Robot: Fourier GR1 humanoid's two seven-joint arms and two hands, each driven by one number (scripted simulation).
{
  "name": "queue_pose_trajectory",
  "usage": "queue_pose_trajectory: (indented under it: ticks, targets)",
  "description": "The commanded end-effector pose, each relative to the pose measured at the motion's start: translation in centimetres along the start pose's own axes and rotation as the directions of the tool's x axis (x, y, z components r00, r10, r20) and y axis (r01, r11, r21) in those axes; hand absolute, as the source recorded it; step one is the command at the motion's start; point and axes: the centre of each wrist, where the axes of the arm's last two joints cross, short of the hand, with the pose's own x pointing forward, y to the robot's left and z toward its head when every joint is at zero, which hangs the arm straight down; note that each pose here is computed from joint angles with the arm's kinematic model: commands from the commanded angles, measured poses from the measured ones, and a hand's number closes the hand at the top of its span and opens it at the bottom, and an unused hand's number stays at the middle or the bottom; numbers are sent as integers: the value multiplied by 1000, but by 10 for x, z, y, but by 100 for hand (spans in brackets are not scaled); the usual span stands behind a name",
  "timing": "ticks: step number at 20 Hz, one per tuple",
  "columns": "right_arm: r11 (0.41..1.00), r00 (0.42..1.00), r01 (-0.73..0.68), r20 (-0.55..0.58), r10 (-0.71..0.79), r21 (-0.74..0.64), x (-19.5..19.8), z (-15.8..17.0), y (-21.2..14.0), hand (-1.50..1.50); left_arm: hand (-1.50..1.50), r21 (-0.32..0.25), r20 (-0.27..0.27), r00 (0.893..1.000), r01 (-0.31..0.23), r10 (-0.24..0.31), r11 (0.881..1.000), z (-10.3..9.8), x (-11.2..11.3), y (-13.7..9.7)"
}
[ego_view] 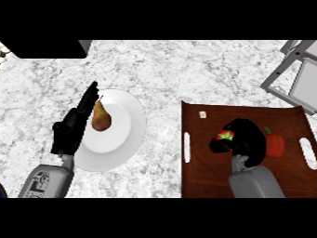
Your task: Pick the tomato from the tray and place it in the tiered shelf
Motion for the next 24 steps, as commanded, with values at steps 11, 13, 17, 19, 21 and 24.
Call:
queue_pose_trajectory:
  ticks: [11,13,17,19,21,24]
  targets:
    - [854,441,-498,892,96,154,-56,29,-23,150,0,0,-23,1000,0,0,1000,4,-2,3]
    - [869,378,-440,924,-48,225,-60,29,-42,150,0,29,-41,999,7,-5,1000,7,-8,9]
    - [867,261,-393,942,-213,305,-75,18,-84,150,0,68,-33,999,10,-8,998,10,-8,18]
    - [881,187,-365,951,-246,300,-81,9,-112,150,0,71,-51,999,-3,6,997,13,-12,15]
    - [884,164,-334,944,-288,328,-91,0,-136,150,0,105,-55,998,2,4,994,15,-13,27]
    - [905,109,-269,945,-310,328,-102,-20,-187,150,0,108,-53,999,-2,8,994,21,-18,24]
